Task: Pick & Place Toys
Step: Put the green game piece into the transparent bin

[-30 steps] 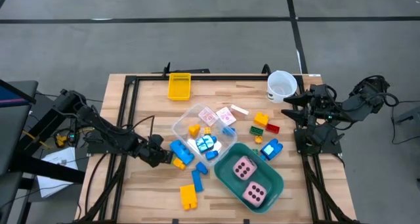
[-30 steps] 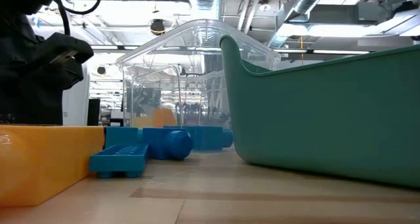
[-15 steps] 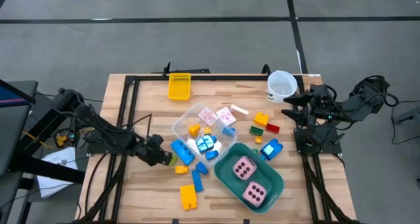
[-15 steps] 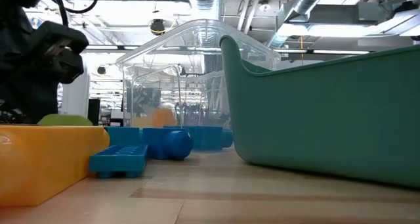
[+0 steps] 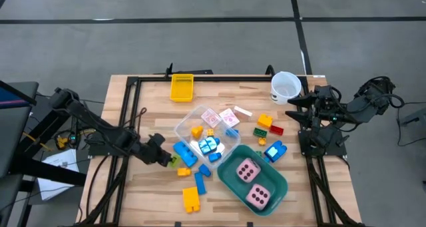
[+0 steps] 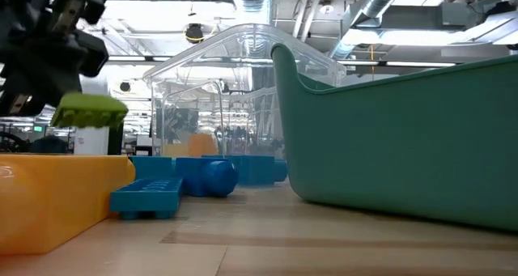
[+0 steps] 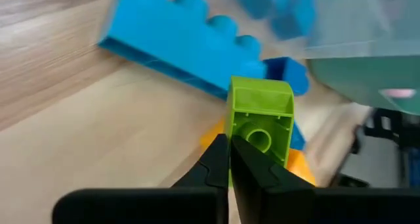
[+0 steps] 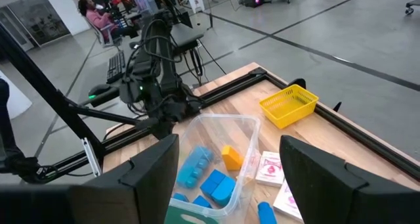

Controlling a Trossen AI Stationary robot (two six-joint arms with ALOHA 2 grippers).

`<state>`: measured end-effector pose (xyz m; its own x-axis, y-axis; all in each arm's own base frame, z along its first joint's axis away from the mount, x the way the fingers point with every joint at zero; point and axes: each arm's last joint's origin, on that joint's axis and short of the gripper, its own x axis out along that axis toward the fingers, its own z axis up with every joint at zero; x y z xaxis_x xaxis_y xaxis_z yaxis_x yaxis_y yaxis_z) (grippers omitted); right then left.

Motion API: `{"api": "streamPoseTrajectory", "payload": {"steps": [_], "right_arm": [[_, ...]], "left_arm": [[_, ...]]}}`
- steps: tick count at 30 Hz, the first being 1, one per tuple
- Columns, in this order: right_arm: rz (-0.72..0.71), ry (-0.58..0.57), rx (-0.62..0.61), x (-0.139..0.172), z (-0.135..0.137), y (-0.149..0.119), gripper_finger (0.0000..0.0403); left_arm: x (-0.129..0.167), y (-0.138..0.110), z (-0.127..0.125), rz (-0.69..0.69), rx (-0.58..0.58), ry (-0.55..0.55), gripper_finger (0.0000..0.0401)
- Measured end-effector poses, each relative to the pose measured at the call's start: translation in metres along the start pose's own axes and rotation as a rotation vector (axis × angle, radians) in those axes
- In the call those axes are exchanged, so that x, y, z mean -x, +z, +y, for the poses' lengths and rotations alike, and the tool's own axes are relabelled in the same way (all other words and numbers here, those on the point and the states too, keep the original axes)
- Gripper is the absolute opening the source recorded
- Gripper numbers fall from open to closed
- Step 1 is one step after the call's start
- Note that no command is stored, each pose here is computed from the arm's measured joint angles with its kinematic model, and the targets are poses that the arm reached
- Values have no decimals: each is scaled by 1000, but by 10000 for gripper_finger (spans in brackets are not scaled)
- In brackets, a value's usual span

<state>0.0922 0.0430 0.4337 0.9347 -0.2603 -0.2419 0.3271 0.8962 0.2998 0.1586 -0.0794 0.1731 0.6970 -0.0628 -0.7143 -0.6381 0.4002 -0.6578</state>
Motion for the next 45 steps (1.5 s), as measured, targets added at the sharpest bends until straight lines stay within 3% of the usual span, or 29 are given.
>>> {"api": "streamPoseTrajectory", "payload": {"steps": [7, 13, 17, 21, 26, 34, 39, 45], "right_arm": [[0, 0, 3, 0, 0, 0, 254], [0, 0, 8, 0, 0, 0, 254], [0, 0, 8, 0, 0, 0, 254], [0, 0, 8, 0, 0, 0, 254], [-1, -1, 11, 0, 0, 0, 254], [-4, -5, 11, 0, 0, 0, 254], [-3, -5, 12, 0, 0, 0, 254], [-3, -3, 27, 0, 0, 0, 254]], "left_arm": [[9, 3, -14, -12, -52, -163, 0], [16, 4, -37, 7, -170, -415, 0], [25, 7, -53, -61, -228, -596, 0], [28, 16, -64, -148, -252, -686, 0], [32, 40, -99, -237, -377, -726, 0], [21, 107, -177, -284, -655, -724, 0], [1, 148, -206, -198, -780, -610, 0], [-34, 173, -209, -78, -788, -377, 0]]}}
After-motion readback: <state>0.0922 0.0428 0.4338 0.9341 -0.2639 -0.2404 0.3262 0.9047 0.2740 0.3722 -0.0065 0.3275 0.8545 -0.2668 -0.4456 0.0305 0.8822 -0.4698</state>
